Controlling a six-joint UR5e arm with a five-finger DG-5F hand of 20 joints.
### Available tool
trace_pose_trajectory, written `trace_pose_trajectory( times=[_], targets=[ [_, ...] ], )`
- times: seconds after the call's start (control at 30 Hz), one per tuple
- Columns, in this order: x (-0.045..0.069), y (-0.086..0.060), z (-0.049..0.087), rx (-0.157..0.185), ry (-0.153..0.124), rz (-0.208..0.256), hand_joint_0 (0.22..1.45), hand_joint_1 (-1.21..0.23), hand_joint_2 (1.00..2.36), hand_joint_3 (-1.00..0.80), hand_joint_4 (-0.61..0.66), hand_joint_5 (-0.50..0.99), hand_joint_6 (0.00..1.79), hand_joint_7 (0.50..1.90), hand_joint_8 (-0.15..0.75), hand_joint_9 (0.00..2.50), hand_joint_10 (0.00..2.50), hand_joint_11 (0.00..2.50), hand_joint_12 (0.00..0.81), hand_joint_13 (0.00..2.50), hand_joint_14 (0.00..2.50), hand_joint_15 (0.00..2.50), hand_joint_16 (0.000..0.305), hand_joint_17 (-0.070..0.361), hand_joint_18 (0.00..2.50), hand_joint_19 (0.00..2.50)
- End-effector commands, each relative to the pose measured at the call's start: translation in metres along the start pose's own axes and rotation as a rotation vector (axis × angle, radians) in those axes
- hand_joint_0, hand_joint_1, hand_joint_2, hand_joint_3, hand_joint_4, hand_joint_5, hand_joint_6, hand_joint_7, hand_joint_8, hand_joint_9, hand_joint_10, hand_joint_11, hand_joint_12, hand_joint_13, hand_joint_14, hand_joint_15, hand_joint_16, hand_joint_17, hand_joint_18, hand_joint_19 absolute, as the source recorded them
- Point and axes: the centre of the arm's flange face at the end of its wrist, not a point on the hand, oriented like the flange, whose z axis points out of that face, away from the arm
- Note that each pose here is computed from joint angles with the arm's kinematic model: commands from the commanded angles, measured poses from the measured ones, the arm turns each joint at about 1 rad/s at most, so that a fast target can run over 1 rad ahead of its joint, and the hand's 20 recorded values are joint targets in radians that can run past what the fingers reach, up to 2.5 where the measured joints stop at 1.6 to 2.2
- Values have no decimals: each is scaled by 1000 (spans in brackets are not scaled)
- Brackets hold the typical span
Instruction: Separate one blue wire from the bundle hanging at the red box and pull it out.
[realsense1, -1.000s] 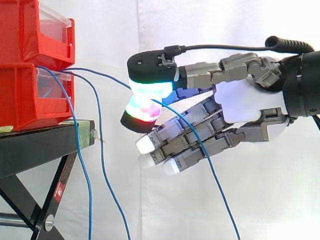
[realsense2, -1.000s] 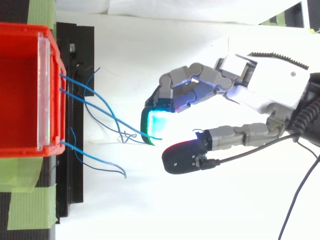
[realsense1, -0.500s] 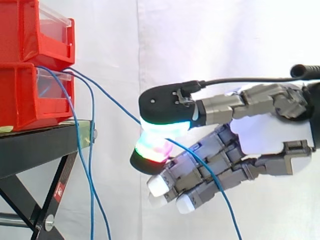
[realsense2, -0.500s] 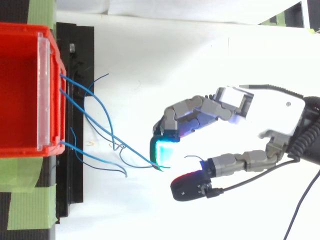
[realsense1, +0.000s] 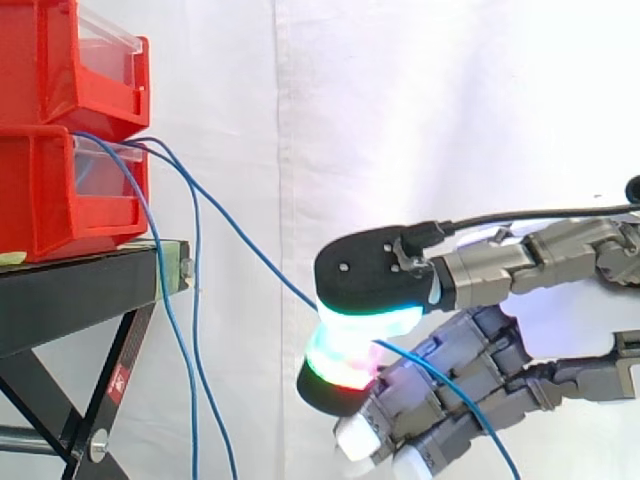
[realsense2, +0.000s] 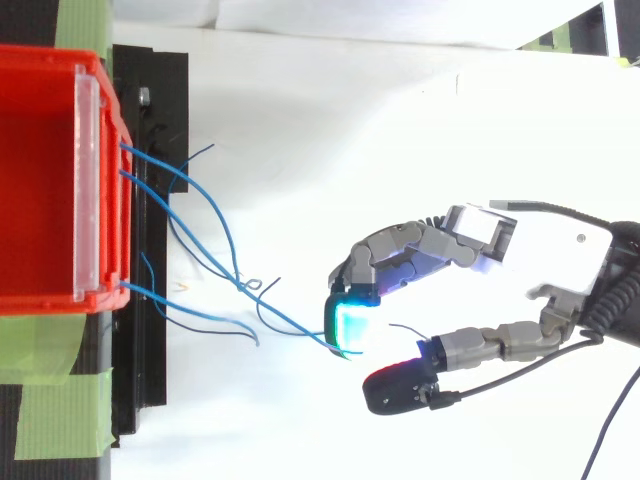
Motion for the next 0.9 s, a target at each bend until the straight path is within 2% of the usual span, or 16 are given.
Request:
trace_pose_trajectory(
  times=[0.0,0.17,0.27,0.87],
  targets=[
    [0,-2,-2,15,5,0,585,-773,1022,15,68,-146,826,1290,316,788,17,709,351,399,17,466,52,116,311,629],
    [3,3,1,-21,4,25,585,-774,1022,16,69,-147,826,1298,314,788,19,711,347,394,17,457,52,117,310,620],
    [4,4,2,-30,4,33,586,-773,1022,16,73,-147,826,1295,316,791,17,712,346,391,18,458,52,117,308,628],
    [4,4,2,-32,4,34,586,-773,1022,18,72,-147,827,1297,319,801,19,732,358,397,17,460,53,120,279,595]
  ],
)
